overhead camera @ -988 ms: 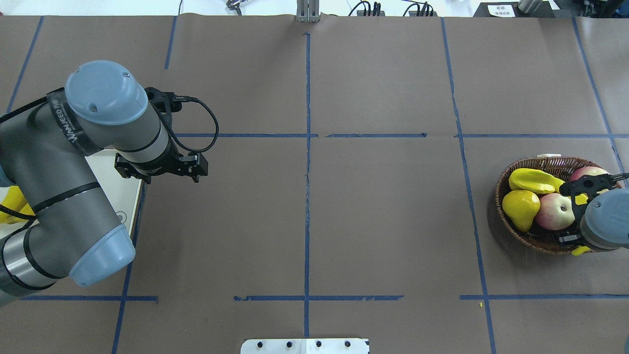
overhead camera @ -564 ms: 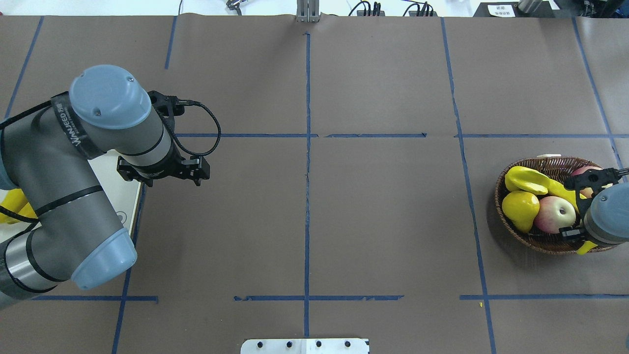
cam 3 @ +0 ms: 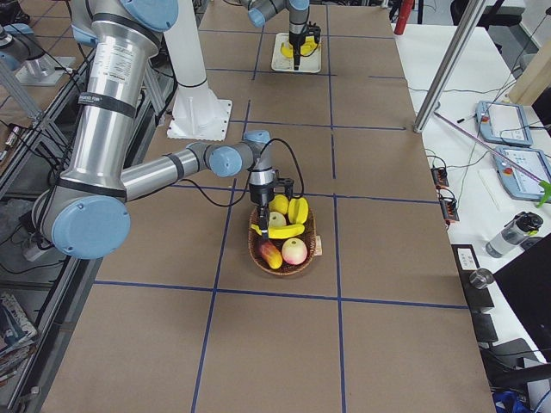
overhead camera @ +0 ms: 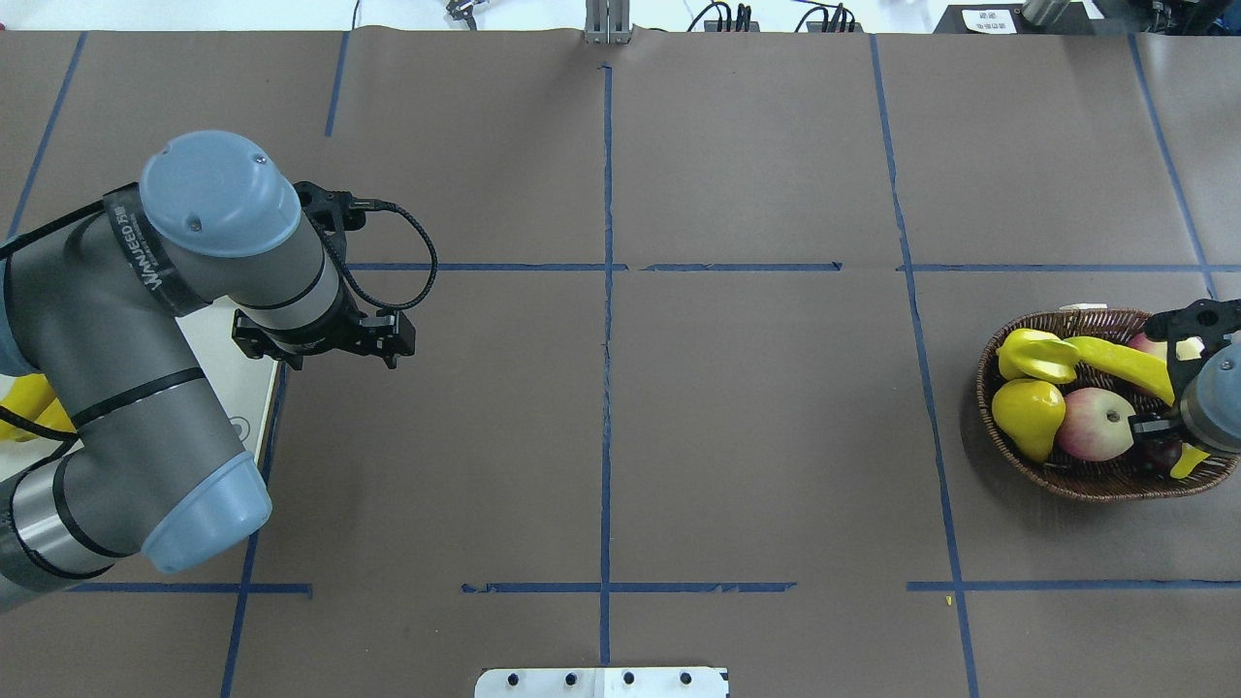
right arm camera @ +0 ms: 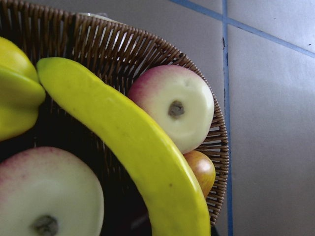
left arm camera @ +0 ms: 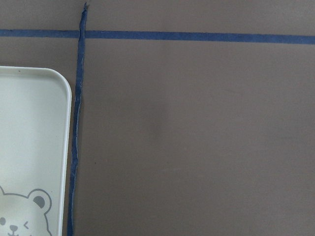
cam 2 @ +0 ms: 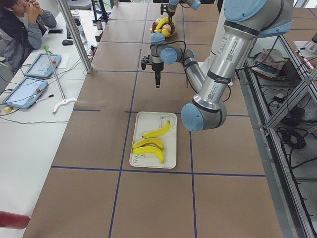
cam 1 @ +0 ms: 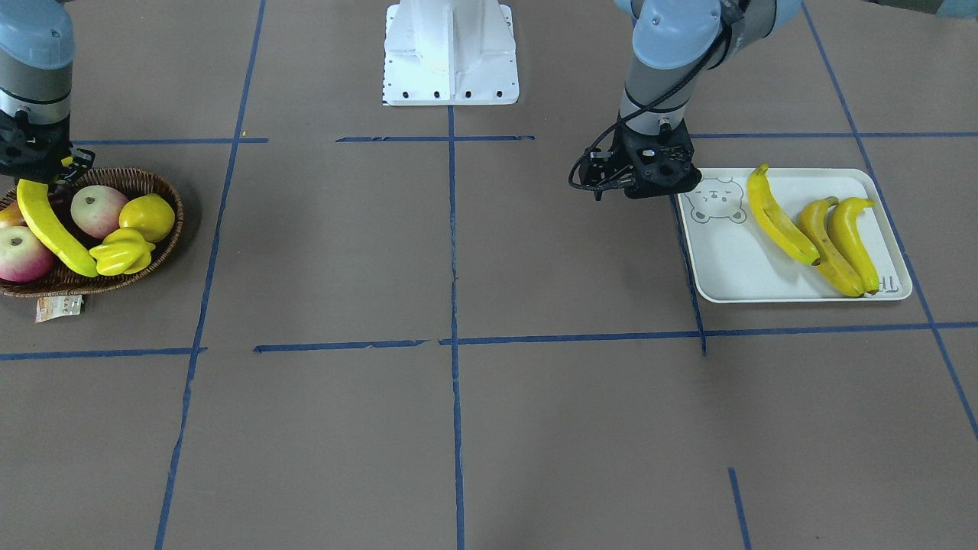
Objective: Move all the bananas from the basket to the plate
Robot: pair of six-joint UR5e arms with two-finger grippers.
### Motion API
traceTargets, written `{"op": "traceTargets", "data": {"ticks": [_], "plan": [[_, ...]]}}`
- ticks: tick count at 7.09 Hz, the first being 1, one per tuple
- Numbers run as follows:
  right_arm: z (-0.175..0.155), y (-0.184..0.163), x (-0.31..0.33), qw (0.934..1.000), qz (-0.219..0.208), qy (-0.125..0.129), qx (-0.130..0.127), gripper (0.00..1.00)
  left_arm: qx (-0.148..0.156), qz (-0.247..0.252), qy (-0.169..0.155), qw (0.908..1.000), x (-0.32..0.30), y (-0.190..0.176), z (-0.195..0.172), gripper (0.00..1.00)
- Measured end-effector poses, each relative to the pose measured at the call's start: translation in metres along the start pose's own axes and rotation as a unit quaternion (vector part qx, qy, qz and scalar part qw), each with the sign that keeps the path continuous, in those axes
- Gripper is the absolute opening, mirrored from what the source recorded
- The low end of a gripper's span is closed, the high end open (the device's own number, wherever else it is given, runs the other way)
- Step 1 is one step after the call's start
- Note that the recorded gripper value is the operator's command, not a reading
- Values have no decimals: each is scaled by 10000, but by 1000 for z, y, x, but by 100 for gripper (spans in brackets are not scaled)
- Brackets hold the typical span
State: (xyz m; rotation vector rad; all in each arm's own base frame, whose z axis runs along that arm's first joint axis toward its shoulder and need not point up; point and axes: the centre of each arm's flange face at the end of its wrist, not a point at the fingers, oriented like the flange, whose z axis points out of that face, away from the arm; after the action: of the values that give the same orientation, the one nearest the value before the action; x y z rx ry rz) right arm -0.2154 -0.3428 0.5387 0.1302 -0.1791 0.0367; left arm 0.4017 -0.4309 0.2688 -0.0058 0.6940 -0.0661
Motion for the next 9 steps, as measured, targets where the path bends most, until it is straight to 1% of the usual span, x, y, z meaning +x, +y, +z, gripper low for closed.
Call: {"op": "traceTargets", "data": {"ticks": [1, 2, 3, 5, 6, 7, 8, 9], "plan": [[-5, -9, 10, 9998, 132, 76, 160, 11, -2, 1, 3, 10000, 0, 0, 0, 100], [-16, -18, 16, 9992, 252, 42, 315, 11, -4, 1, 4, 10000, 0, 0, 0, 100], [-34, -29, 14, 9982, 347, -95, 487, 11, -7, 6, 6, 10000, 1, 0, 0, 100], [-72, -57, -10, 9943, 458, -514, 814, 12, 2, 47, 49, 10000, 6, 2, -3, 100], [-91, -69, -27, 9916, 488, -784, 908, 12, 14, 101, 116, 9999, 14, 5, -7, 100], [-111, -77, -49, 9880, 537, -1108, 932, 12, 26, 154, 199, 9997, 26, 8, -13, 100], [-128, -78, -77, 9839, 613, -1410, 909, 12, 50, 62, 303, 9995, 39, 10, -20, 100], [-149, -76, -114, 9801, 723, -1640, 849, 12, 96, -216, 517, 9984, 54, 12, -27, 100]]}}
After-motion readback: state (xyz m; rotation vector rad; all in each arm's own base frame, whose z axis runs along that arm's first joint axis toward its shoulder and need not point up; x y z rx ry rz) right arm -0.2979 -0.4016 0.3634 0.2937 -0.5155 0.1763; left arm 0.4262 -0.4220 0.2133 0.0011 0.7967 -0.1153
